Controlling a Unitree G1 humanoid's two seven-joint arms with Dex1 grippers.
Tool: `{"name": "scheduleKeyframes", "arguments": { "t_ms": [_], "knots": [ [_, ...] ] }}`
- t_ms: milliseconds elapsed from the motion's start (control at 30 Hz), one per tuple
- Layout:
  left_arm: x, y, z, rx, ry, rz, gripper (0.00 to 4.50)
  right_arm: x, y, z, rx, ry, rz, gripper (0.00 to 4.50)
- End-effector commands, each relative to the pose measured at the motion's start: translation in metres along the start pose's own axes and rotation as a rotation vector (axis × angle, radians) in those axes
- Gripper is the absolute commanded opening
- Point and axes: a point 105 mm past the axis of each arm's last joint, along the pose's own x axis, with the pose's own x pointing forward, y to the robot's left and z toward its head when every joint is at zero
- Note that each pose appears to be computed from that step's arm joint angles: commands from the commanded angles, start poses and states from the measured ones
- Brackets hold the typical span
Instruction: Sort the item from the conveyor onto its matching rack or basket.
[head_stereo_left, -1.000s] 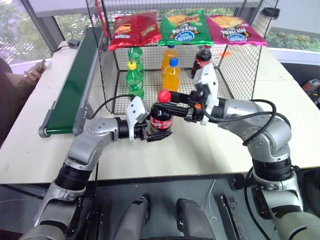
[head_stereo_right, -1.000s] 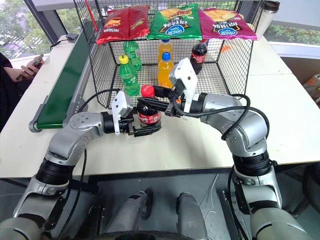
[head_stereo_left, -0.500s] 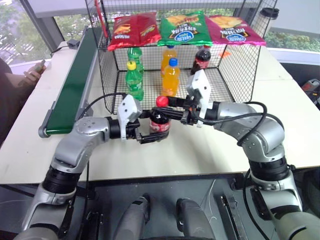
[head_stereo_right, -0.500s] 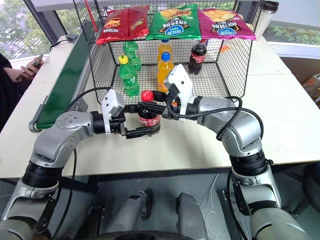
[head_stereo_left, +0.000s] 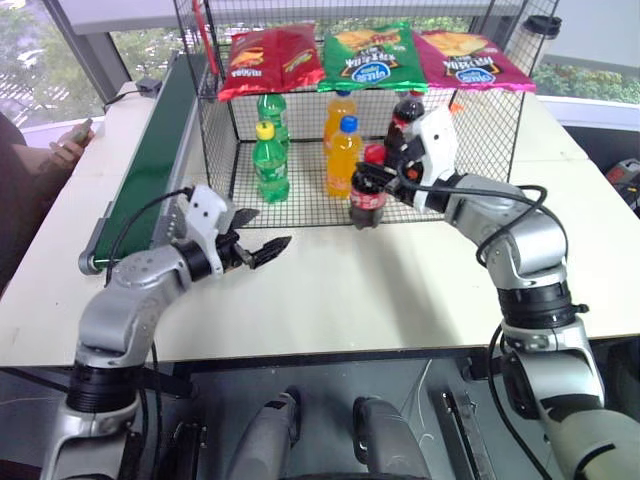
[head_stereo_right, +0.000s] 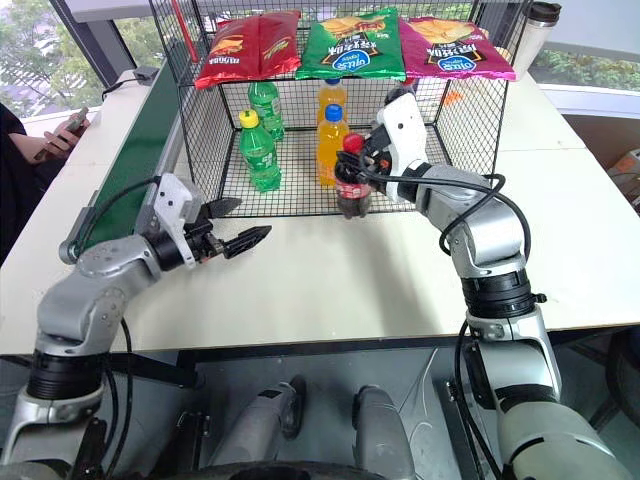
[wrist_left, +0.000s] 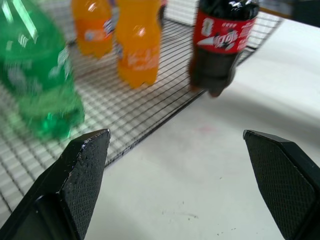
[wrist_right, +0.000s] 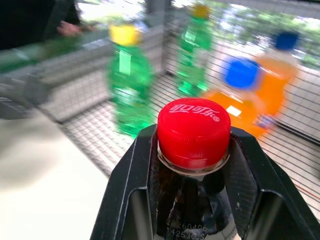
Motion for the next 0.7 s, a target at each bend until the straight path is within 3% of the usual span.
{"name": "scheduleKeyframes", "arguments": {
  "t_ms": [33,300,700],
  "knots": [
    [-0.003,0.001,0.017,0.043,-0.073,0.053,4.43,-0.006,-0.019,0.031,-0.068,-0.105,-0.079,1.19],
    [0.002,-0.003,0.011,0.012,-0.079,0.084,4.43,-0.01,-0.068,0.023,-0.056,-0.103,-0.288,1.19],
    [0.008,-0.008,0.006,-0.008,-0.085,0.093,4.43,0.004,-0.085,0.007,-0.009,-0.134,-0.372,1.19]
  ]
}}
